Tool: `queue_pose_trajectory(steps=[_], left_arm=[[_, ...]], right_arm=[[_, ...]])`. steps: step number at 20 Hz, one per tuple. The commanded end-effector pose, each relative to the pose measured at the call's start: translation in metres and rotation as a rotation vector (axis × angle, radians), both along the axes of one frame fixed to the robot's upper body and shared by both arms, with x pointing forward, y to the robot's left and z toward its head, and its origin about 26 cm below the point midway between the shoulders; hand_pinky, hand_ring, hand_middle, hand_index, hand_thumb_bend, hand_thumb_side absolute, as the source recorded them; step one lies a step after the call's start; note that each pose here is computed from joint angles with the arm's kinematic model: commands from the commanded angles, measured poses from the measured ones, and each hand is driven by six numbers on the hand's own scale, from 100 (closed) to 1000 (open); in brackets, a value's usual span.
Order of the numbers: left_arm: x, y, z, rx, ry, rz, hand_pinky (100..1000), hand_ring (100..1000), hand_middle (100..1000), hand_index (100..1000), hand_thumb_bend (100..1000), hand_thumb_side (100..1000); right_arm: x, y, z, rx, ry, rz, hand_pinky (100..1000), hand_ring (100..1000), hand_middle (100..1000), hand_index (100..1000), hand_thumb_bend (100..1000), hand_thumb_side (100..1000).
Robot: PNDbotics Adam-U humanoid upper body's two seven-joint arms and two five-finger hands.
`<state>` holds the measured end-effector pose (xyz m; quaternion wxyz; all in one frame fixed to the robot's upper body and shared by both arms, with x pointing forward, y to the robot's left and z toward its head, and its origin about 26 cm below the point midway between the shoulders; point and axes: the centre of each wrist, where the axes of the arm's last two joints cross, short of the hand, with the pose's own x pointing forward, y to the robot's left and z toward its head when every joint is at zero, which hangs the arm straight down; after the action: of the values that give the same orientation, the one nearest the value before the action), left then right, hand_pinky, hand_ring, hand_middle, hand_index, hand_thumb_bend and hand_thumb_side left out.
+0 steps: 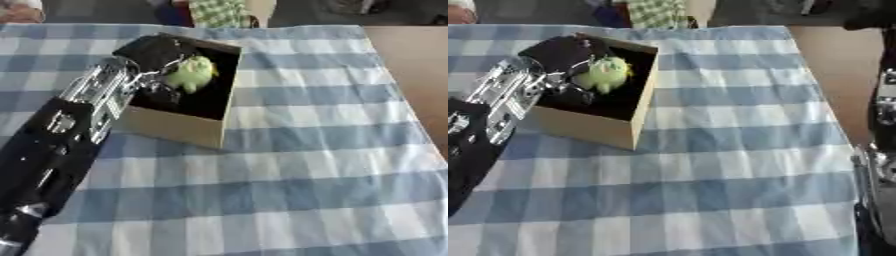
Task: Pick up objects on the table and place them in the box.
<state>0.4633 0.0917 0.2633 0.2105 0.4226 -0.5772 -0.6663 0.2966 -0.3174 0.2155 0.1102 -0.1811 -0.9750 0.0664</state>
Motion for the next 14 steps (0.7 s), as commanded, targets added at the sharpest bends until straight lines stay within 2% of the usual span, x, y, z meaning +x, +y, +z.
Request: queue_pose_trajectory(steps=[1,2,4,7,11,14], left_arm=[[-0.004,-0.004,0.02,0.022,-0.04,0.014,564,810,867,956,431,269],[-0.005,-0.004,0.021,0.027,-0.04,0.016,573,816,875,964,442,308],[-0.007,-0.005,0.024,0.033,-0.041,0.018,579,819,881,975,555,343],[-0.009,-0.005,0.03,0.042,-0.042,0.024,591,827,882,978,613,368],[-0.013,-0.005,0.037,0.037,-0.054,0.022,573,814,869,967,628,377],[-0.017,-0.006,0.044,0.019,-0.077,0.008,547,795,850,939,555,383]], right_arm=[[-0.002,0.0,0.007,-0.011,-0.022,0.007,771,599,574,771,100,750],[-0.002,0.0,0.007,-0.011,-0.022,0.008,771,599,574,771,100,760],[-0.002,0.0,0.007,-0.011,-0.022,0.008,771,598,573,771,100,748],[-0.002,-0.001,0.007,-0.01,-0.021,0.008,772,599,574,771,100,748],[-0.003,-0.001,0.008,-0.009,-0.02,0.009,773,599,575,771,100,746],[-0.003,-0.002,0.007,-0.008,-0.019,0.01,773,600,575,771,100,745]])
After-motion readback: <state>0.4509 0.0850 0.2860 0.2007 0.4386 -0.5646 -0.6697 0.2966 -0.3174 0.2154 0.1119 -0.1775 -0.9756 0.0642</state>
